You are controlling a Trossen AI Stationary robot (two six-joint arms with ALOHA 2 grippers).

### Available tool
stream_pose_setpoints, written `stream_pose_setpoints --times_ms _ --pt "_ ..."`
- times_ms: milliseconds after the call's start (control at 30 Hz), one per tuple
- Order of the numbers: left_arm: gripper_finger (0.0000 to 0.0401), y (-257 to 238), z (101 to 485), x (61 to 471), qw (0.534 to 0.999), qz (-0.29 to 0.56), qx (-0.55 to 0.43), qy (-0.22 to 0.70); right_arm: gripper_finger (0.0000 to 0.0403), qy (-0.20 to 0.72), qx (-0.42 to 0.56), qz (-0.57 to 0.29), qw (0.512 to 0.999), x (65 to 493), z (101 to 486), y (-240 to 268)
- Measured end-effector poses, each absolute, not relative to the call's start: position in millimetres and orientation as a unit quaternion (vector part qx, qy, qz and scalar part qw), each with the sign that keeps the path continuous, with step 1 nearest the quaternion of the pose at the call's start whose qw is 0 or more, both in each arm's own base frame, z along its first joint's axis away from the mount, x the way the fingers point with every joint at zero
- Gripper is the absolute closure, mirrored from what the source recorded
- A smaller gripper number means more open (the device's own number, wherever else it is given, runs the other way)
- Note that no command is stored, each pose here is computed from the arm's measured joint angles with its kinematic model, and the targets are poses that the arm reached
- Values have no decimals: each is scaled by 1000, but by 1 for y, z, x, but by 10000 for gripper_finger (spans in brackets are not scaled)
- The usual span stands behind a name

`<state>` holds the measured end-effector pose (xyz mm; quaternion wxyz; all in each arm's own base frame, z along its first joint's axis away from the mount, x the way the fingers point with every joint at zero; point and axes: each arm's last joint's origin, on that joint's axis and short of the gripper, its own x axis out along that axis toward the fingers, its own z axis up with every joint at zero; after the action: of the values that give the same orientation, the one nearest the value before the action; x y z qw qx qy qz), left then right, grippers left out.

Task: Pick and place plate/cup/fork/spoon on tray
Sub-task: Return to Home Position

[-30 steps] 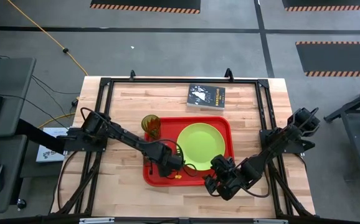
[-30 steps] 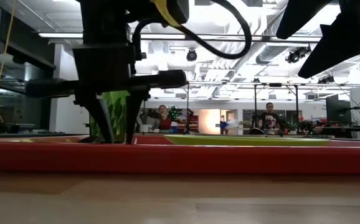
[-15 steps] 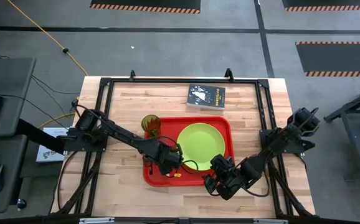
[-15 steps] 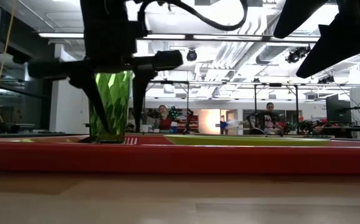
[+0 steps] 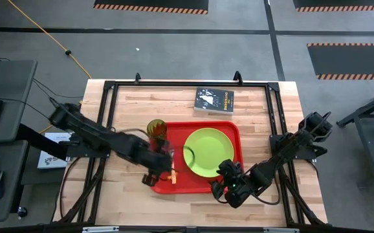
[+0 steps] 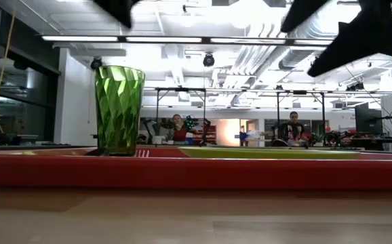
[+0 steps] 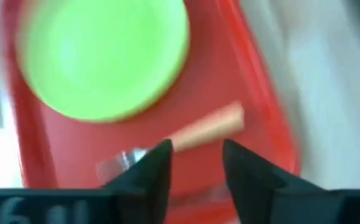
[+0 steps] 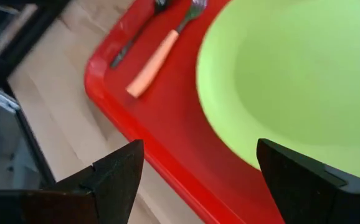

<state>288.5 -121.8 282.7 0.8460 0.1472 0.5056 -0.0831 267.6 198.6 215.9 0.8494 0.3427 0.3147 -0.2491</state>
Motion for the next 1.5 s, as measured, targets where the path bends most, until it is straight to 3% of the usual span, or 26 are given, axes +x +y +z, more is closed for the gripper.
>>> stream_pose_setpoints --times_ms 167,267,367,500,533,800,967,1167,1500 --pt "377 -113 298 248 950 9 8 311 100 281 348 -245 860 274 220 198" --pt "389 -101 294 217 970 32 -47 236 125 264 327 -237 876 279 226 197" --pt "397 -79 299 190 980 55 -62 183 197 254 303 -232 889 290 240 192" --pt "400 -43 315 164 986 89 -59 127 356 260 253 -249 898 305 265 173" --pt "400 -35 317 157 987 91 -56 120 378 264 236 -254 900 308 271 167" --pt "401 -1 283 131 992 50 -79 91 399 293 178 -246 907 331 301 130" --pt "401 7 275 113 992 64 -112 12 400 301 194 -238 903 335 306 118" --pt "401 7 283 103 991 62 -113 -44 402 292 210 -227 905 337 310 117" --pt "401 4 284 103 993 38 -104 -45 402 300 216 -193 909 338 312 120"
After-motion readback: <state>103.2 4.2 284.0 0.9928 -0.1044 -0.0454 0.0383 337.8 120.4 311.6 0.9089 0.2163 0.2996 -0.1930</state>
